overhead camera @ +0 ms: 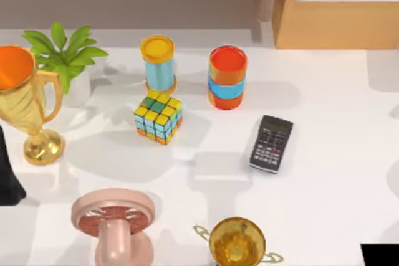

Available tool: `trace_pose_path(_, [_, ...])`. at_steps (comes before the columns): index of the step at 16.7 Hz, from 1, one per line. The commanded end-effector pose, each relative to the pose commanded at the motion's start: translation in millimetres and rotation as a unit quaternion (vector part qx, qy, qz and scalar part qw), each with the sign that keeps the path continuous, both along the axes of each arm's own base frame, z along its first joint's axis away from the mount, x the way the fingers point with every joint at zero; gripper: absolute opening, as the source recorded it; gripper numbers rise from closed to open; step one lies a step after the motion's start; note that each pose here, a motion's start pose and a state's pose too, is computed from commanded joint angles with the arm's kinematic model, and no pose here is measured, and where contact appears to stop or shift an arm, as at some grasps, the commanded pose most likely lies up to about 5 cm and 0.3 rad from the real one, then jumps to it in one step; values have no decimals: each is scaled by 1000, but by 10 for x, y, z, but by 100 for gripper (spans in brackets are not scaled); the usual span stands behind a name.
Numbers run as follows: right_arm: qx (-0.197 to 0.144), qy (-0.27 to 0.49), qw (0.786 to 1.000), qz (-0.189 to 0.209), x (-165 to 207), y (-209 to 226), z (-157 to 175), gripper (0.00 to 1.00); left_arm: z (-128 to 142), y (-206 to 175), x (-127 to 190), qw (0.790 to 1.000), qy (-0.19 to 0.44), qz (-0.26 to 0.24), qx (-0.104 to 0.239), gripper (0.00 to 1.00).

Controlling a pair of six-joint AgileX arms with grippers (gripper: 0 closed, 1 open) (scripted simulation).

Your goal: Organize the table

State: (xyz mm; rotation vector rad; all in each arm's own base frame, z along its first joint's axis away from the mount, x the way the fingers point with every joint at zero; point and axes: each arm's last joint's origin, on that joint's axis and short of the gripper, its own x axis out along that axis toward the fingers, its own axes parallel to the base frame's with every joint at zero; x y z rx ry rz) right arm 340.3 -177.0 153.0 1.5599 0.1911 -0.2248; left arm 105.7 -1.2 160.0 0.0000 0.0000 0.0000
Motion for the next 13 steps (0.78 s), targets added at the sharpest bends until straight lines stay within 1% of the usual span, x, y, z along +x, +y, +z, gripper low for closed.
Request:
trace_pose_path(5, [0,0,1000,3,12,20,1,0,0,0,0,1000,0,0,0,100])
trace_pose_path(8, [-3,-6,1000,4,162,16,16,0,0,0,0,1000,0,0,0,100])
trace_pose_path(10, [-1,-2,1000,2,267,5,-31,0,0,0,0,1000,0,0,0,100])
trace_pose_path(13, [0,0,1000,0,296,-3,-47,0,0,0,0,1000,0,0,0,100])
